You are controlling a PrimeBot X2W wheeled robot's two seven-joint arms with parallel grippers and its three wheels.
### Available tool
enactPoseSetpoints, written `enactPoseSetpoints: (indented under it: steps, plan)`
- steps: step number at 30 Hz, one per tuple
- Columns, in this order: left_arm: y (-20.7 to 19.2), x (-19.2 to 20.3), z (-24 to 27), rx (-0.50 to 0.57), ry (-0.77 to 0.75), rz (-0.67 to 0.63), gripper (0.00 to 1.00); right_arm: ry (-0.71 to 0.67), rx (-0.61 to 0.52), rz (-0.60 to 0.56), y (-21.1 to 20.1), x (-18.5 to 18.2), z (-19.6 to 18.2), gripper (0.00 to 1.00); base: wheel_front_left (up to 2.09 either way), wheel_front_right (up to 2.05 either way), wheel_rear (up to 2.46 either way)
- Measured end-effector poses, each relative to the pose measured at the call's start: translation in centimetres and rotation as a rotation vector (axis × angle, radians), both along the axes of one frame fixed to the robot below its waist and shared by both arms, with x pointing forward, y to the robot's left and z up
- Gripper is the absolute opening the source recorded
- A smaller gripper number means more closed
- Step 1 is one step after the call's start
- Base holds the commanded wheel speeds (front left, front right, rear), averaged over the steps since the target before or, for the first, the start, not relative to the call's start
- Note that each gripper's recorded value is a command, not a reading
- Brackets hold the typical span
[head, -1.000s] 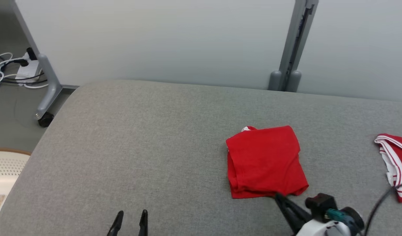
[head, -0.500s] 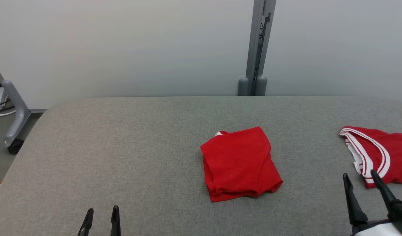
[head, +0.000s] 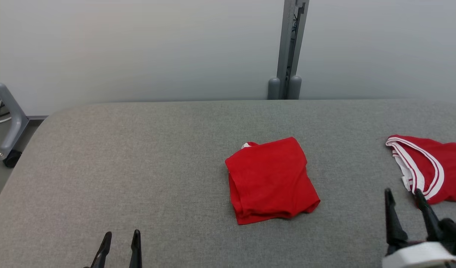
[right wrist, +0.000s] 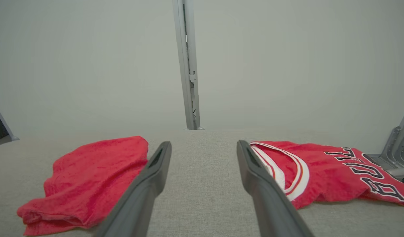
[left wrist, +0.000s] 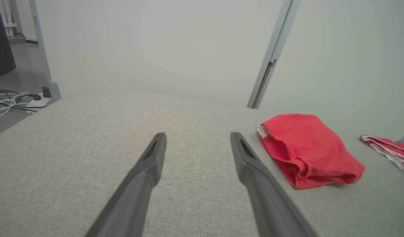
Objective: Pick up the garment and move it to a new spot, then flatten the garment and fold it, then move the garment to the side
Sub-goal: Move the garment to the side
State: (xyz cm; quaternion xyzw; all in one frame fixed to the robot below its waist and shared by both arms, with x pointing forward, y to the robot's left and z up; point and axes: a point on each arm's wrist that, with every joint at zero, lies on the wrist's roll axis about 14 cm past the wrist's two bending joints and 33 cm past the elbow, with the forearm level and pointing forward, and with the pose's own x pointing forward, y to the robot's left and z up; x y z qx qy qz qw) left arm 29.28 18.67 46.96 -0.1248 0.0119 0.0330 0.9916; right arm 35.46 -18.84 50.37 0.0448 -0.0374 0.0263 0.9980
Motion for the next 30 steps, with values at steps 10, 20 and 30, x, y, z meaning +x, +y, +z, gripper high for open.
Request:
enactPoseSetpoints:
  steps: [10, 20, 30]
  plan:
    - [-1.8, 4.5, 0.3, 0.0, -0.009, -0.079, 1.0, 0.49, 0.073, 0.282, 8.3, 9.1, -4.4, 1.0, 0.0, 0.0, 0.0]
    - [-0.1, 4.5, -1.1, -0.02, 0.047, 0.002, 1.0, 0.805, 0.084, 0.392, 13.4, 10.9, -11.5, 1.0, 0.0, 0.0, 0.0]
    - [-0.9, 5.9, -1.5, -0.034, 0.059, -0.015, 1.0, 0.718, 0.294, 0.356, 13.1, 12.7, -9.8, 0.0, 0.0, 0.0, 0.0]
